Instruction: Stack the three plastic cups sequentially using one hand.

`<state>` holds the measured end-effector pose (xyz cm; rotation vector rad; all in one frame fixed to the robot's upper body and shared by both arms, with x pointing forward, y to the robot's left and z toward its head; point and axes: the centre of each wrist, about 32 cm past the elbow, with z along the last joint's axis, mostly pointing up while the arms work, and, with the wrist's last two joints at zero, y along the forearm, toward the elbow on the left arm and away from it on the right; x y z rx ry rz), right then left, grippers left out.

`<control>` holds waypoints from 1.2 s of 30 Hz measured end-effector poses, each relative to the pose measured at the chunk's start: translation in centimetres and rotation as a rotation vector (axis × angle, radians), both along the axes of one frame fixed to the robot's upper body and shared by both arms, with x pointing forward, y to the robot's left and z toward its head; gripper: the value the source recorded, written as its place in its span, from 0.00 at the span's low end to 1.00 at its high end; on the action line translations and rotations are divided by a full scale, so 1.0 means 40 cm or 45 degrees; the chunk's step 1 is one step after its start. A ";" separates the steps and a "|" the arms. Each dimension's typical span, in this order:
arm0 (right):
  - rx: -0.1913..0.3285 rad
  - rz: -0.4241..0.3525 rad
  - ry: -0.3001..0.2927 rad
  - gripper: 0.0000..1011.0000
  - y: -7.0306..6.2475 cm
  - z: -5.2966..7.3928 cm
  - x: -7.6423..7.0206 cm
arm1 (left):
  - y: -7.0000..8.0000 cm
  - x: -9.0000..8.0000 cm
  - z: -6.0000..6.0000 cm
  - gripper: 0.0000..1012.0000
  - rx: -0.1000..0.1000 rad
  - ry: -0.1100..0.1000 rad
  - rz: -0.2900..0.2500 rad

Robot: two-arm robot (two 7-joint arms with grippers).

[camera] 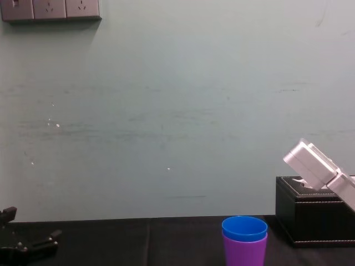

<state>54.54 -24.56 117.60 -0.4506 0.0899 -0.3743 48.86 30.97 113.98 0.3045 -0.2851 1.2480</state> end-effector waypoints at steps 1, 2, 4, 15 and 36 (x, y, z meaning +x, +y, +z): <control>-0.003 0.000 -0.003 0.70 0.000 0.001 0.000 | 0.000 0.000 0.000 1.00 0.000 0.000 0.000; -0.005 0.001 -0.005 0.70 0.000 0.002 -0.001 | 0.000 0.000 0.000 1.00 0.000 0.000 0.000; -0.009 0.002 -0.007 0.70 0.000 0.005 -0.001 | 0.000 0.000 0.000 1.00 0.000 0.000 0.000; 0.017 -0.017 -0.003 0.70 -0.008 0.026 -0.001 | 0.000 0.000 0.000 1.00 0.000 0.000 0.000; 0.051 -0.056 -0.036 0.70 -0.019 0.088 0.004 | 0.000 0.000 0.000 1.00 0.000 0.000 0.000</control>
